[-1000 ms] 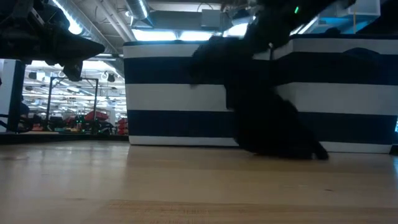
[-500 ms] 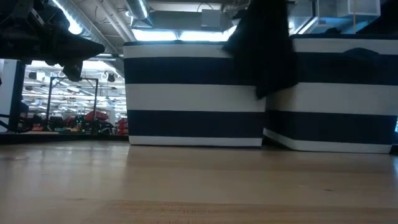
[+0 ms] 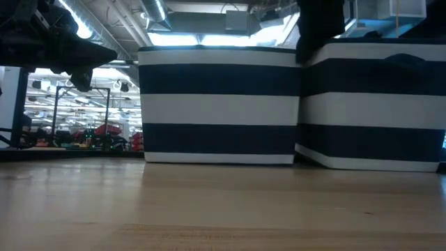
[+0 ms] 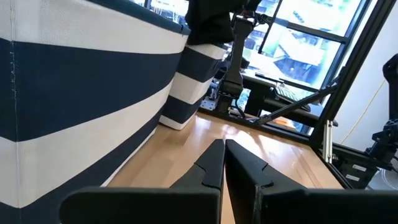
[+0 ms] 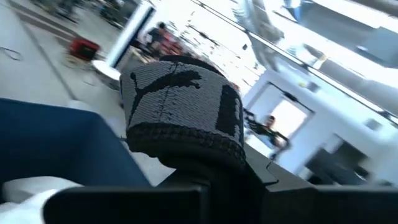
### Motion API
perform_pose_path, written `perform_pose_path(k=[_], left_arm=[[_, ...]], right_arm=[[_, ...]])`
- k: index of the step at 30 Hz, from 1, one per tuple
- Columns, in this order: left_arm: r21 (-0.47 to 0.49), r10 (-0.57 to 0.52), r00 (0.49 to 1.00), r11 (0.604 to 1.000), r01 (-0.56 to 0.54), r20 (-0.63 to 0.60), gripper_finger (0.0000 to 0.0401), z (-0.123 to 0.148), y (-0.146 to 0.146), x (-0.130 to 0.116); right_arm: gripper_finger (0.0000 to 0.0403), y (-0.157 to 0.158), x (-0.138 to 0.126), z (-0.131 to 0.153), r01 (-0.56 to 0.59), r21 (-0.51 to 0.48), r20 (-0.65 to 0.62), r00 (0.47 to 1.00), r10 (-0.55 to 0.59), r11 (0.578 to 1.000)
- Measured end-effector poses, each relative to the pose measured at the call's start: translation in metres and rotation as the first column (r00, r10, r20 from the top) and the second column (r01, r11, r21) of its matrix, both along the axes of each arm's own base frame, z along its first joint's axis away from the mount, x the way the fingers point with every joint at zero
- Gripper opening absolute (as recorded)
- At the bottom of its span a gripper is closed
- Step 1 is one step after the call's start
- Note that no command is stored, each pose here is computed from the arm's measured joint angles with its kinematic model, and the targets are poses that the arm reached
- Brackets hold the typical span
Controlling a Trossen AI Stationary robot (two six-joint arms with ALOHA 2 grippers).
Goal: Sort clothes
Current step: Put the black underwear into the right blue laundry organizer
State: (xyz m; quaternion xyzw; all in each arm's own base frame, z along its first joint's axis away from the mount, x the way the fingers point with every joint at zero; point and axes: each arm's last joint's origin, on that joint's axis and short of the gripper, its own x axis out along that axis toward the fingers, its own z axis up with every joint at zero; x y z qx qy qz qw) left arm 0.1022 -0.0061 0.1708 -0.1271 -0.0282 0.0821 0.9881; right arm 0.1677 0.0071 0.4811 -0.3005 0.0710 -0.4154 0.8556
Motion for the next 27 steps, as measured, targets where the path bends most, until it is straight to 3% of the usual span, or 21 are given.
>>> perform_pose_path(k=[5,10,14,21,27], left_arm=[[0.000,0.000,1.000,1.000,0.000,0.000,0.0004,0.000,0.000,0.000],[0.000,0.000,1.000,1.000,0.000,0.000,0.0004,0.000,0.000,0.000],[0.001,0.000,1.000,1.000,0.000,-0.007,0.0004,-0.001,0.000,0.000],[0.001,0.000,1.000,1.000,0.000,-0.007,0.0004,-0.001,0.000,0.000],[0.001,0.007,1.000,1.000,-0.007,-0.007,0.0004,-0.001,0.000,0.000]], right_arm=[[0.0037,-0.015,-0.007,0.008,0.163,0.009,0.002,0.987,-0.163,0.987],[0.0037,-0.038,-0.010,0.003,0.345,0.024,-0.034,0.938,-0.344,0.938],[0.0037,-0.057,-0.012,-0.010,0.419,0.085,-0.058,0.908,-0.415,0.904],[0.0037,-0.090,-0.019,-0.041,0.408,0.307,-0.125,0.913,-0.389,0.860],[0.0037,-0.119,-0.015,-0.072,0.420,0.516,-0.253,0.907,-0.335,0.747]])
